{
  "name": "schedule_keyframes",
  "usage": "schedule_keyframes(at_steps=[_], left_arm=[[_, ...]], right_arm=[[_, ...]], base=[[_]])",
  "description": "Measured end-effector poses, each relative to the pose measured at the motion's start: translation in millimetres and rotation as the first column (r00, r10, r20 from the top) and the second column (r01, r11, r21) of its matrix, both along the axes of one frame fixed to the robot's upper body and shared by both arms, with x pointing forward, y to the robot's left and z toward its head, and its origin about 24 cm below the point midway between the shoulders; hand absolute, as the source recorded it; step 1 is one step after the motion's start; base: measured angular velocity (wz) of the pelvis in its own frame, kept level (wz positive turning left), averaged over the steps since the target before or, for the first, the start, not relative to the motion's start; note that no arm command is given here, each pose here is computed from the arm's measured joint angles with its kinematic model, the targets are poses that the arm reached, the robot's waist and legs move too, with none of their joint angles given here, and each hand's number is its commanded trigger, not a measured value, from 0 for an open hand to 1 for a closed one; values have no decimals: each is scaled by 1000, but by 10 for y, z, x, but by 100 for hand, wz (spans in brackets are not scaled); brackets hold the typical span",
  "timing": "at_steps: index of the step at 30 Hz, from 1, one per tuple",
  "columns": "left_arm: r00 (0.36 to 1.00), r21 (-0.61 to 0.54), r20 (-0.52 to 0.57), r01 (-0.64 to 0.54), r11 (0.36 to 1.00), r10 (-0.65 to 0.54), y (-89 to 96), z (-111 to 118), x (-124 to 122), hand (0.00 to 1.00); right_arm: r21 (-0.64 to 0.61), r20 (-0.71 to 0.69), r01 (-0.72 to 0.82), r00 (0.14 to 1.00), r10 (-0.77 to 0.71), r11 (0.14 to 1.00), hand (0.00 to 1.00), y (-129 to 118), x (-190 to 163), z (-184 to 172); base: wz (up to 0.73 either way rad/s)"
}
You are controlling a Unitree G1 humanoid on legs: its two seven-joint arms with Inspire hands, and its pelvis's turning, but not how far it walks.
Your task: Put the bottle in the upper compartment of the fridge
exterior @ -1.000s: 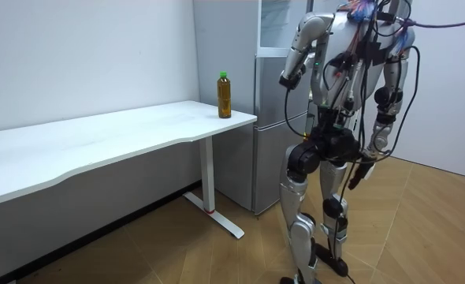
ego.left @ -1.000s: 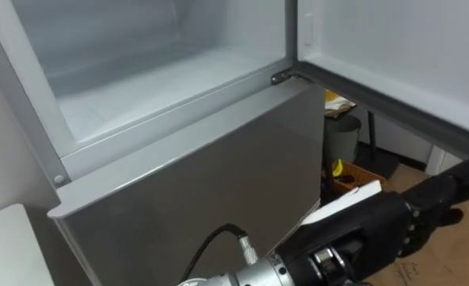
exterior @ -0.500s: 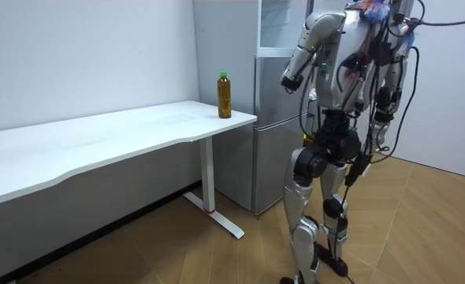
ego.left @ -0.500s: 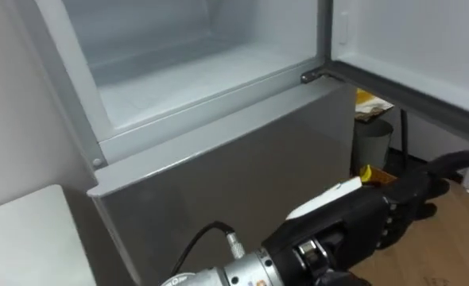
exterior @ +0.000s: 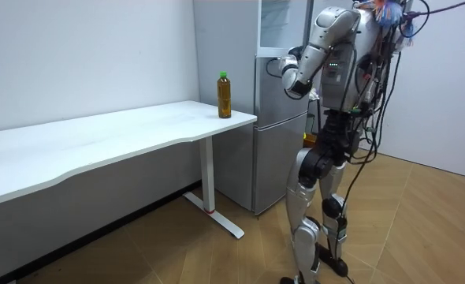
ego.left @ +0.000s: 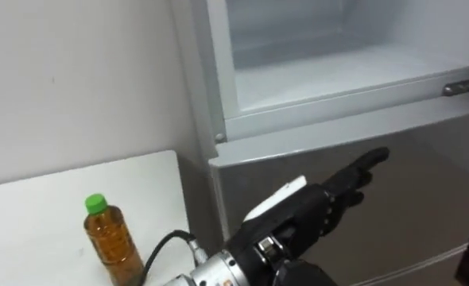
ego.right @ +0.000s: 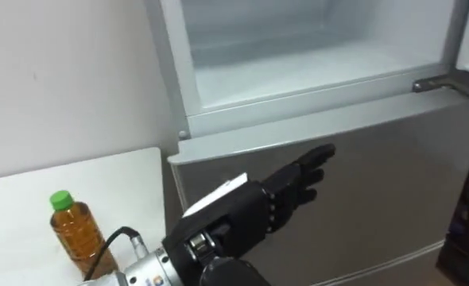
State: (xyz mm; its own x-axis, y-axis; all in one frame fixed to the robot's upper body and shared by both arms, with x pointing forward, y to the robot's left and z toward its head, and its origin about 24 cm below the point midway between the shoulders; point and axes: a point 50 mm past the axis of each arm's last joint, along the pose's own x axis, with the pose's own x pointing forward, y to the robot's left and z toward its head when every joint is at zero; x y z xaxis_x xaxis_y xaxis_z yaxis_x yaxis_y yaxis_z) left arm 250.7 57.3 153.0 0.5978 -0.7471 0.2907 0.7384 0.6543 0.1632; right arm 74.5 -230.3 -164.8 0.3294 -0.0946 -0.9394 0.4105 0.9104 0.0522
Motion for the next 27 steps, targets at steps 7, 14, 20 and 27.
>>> schedule_keyframes(at_steps=[7, 14, 20, 27], left_arm=[[966, -39, 125, -225, 974, 228, 402, 124, -66, 0], [825, -199, 218, -486, 851, 522, 990, 334, -164, 0], [657, -246, 180, -691, 680, 733, 1458, 202, -374, 0], [398, -346, 104, -845, 408, 912, 1871, 107, -646, 0]], right_arm=[[-38, 31, -52, 998, 53, 998, 0, 17, -42, 7], [-37, 4, 6, 1000, -6, 999, 0, -10, -245, -16], [-61, -5, 59, 998, -59, 996, 0, -77, -431, -12], [-69, -8, 134, 991, -135, 989, 0, -142, -569, -1]], base=[[15], [8], [9], [5]])
